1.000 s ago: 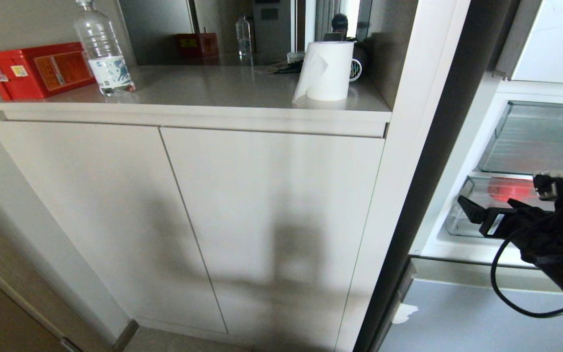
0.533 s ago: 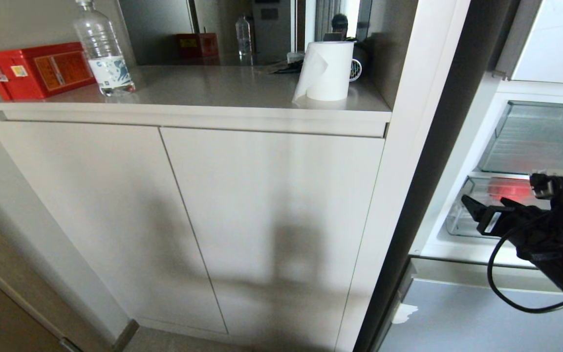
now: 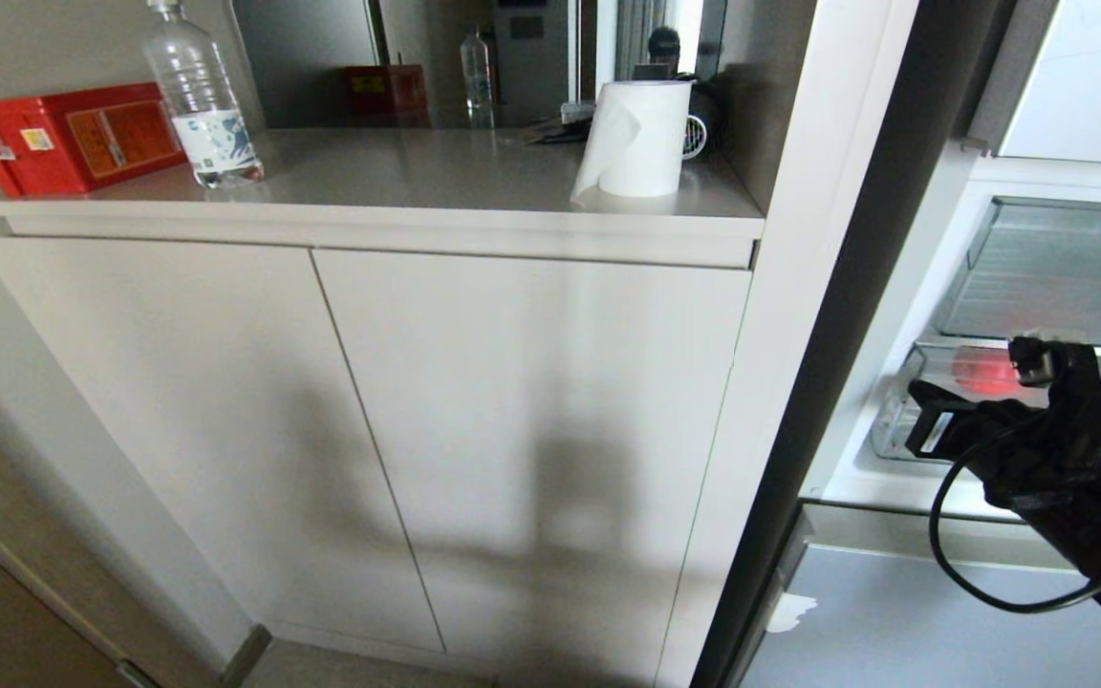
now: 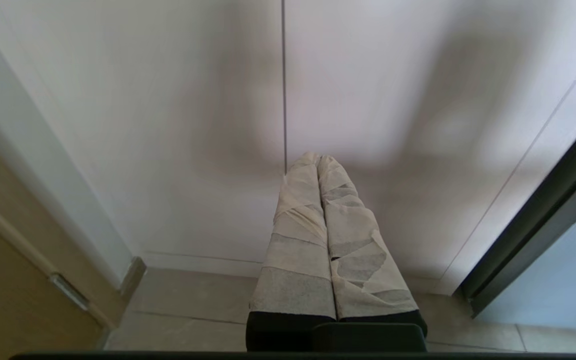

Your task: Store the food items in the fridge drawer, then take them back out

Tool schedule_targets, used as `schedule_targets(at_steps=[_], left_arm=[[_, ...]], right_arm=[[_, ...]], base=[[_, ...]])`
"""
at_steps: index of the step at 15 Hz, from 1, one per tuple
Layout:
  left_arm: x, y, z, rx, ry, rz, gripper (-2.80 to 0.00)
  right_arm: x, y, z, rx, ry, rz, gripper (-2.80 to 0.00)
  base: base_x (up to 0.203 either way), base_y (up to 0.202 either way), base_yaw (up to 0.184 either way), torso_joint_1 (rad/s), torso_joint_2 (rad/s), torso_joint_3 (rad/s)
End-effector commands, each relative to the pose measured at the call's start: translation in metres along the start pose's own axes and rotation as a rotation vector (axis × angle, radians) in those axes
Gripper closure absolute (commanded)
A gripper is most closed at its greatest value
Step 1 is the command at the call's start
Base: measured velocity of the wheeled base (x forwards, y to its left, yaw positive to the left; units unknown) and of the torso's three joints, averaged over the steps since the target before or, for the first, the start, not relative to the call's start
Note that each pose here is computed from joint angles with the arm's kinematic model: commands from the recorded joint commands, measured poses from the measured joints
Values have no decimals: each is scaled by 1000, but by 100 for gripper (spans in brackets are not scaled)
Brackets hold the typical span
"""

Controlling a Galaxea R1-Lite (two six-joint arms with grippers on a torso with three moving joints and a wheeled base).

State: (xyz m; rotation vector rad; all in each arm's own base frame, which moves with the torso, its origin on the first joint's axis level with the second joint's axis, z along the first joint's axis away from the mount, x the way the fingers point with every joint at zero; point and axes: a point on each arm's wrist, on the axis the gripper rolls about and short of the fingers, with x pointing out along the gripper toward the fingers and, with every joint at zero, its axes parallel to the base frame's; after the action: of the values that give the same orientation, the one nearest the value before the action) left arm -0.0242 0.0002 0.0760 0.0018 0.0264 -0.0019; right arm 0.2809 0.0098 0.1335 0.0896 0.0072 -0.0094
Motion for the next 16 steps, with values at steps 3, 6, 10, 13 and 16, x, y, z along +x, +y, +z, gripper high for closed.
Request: schedule_targets(at_steps=[3, 6, 10, 13, 16], left_arm=[[0, 0, 0, 0, 0, -1, 0], [0, 0, 0, 0, 0, -1, 0], [0, 0, 0, 0, 0, -1, 0], [0, 0, 0, 0, 0, -1, 0], [0, 0, 0, 0, 0, -1, 0]], right_arm=[[-1, 6, -2, 5, 5, 20, 0], [-14, 5, 7, 4, -20, 19, 0], [-51, 2, 14, 4, -34, -2, 0], [-83, 0, 23, 10, -77, -15, 0], [-109, -2, 21, 13, -70, -23, -280]], base=[[0, 0, 0, 0, 0, 0], [0, 0, 0, 0, 0, 0], [0, 0, 0, 0, 0, 0], [0, 0, 0, 0, 0, 0], [0, 0, 0, 0, 0, 0]])
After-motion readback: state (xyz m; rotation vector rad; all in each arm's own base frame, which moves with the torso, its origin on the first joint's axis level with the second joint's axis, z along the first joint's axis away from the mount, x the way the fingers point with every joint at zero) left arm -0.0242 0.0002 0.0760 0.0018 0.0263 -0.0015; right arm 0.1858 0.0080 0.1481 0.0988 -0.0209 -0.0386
